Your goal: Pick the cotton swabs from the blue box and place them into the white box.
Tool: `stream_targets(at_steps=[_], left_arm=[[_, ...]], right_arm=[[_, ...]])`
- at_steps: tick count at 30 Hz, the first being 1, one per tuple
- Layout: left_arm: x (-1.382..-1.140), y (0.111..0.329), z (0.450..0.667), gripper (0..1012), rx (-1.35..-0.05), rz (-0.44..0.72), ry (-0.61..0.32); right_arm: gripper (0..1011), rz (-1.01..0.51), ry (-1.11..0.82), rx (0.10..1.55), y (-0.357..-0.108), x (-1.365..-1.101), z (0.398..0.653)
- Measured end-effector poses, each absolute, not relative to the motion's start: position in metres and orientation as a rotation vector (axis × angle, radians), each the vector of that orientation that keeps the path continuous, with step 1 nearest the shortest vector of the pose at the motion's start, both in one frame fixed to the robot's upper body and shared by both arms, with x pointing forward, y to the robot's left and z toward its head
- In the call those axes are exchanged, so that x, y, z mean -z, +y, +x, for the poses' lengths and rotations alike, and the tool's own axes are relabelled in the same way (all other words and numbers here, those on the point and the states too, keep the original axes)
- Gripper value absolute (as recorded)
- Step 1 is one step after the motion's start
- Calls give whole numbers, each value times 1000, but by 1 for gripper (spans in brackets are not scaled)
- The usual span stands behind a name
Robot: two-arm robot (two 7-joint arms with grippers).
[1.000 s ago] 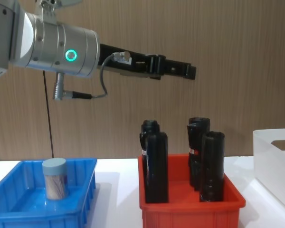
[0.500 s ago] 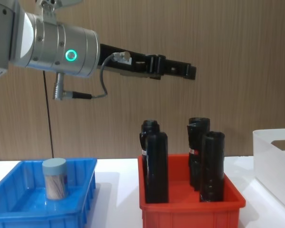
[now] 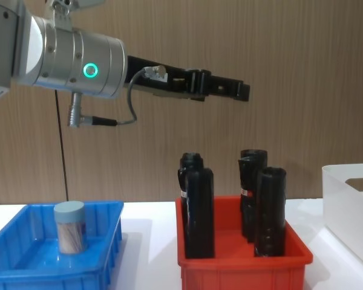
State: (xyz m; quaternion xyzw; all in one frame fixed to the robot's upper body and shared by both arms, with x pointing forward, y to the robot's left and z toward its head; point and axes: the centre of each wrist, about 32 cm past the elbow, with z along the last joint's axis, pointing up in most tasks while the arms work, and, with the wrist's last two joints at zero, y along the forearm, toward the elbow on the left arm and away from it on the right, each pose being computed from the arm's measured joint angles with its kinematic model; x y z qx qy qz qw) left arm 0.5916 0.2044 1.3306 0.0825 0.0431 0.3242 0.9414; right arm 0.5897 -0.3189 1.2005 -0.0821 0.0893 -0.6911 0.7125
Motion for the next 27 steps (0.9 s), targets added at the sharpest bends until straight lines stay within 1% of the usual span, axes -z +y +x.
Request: stream_targets(at_steps=[27], left_arm=[[-1328, 204, 591, 1004, -667, 168, 84]], right_arm=[[1001, -165, 168, 1530, -318, -1201, 586]])
